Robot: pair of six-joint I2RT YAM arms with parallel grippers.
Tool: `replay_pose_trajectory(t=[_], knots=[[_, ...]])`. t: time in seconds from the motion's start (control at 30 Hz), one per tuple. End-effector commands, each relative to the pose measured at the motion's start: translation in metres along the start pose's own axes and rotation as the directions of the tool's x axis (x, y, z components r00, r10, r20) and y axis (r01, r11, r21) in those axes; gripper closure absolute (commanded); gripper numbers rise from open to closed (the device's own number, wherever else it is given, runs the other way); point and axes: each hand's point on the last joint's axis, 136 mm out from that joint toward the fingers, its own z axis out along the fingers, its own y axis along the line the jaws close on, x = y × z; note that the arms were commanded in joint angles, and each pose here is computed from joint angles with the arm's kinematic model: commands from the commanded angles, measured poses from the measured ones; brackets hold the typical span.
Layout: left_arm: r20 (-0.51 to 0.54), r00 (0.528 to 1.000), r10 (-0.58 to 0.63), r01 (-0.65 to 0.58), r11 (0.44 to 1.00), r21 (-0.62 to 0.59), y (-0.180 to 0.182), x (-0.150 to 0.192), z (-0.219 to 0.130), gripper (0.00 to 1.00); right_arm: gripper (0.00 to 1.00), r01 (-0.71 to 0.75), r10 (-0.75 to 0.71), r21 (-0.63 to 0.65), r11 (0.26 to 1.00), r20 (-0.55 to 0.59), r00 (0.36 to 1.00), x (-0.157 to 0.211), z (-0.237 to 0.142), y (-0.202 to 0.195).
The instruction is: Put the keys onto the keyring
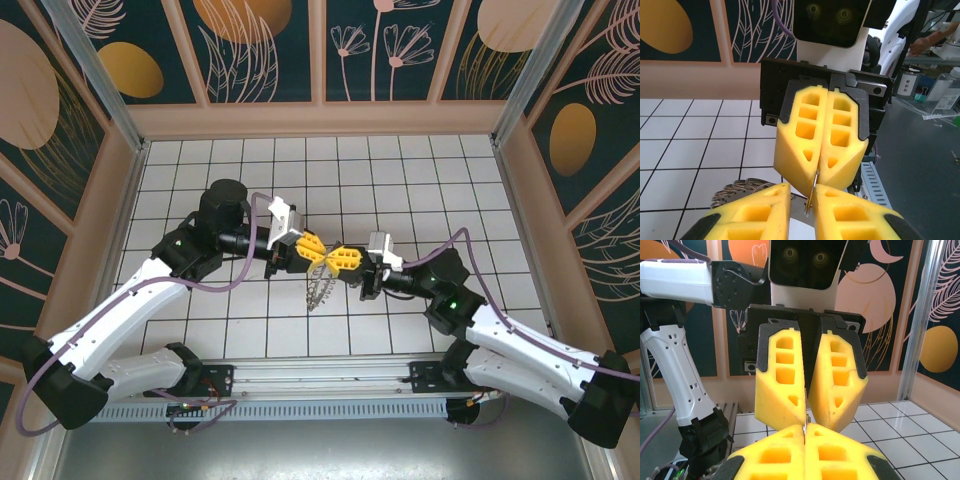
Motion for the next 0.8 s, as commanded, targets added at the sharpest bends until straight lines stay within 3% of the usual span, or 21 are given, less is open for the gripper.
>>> replay_pose_trajectory(t=[0.0,0.1,0.2,0.33,0.43,0.53,0.6,0.77], knots=[[0.022,1.000,-0.002,0.001,0.999,0.039,-0.006,-0.001,0.003,0.79,1.00,0.051,-0.046,-0.029,0.998,0.135,0.990,-0.034,-0.002,0.008],[0.024,1.000,-0.003,0.002,0.999,0.042,-0.006,-0.002,0.002,0.84,1.00,0.051,-0.047,-0.022,0.998,0.154,0.987,-0.035,-0.003,0.008],[0.030,1.000,0.010,-0.011,0.999,0.038,-0.007,-0.004,0.001,1.00,1.00,0.047,-0.045,-0.008,0.999,0.165,0.985,-0.036,-0.004,0.006],[0.033,0.999,0.027,-0.027,1.000,0.014,-0.005,-0.006,0.000,1.00,0.98,0.034,-0.039,0.039,0.999,0.134,0.990,-0.031,-0.003,-0.003],[0.039,0.998,0.040,-0.040,0.999,-0.004,-0.004,-0.009,-0.003,1.00,0.74,0.035,-0.041,0.076,0.997,0.084,0.996,-0.024,-0.002,-0.009],[0.040,0.998,0.044,-0.043,0.999,-0.015,-0.002,-0.010,-0.005,1.00,0.64,0.035,-0.041,0.111,0.993,0.051,0.998,-0.020,-0.005,-0.015],[0.037,0.998,0.044,-0.044,0.999,-0.021,-0.001,-0.009,-0.005,1.00,0.64,0.033,-0.037,0.134,0.990,0.026,0.999,-0.016,-0.006,-0.018],[0.035,0.998,0.046,-0.045,0.999,-0.027,0.001,-0.009,-0.006,1.00,0.77,0.027,-0.026,0.148,0.989,-0.006,1.000,-0.007,-0.009,-0.020]])
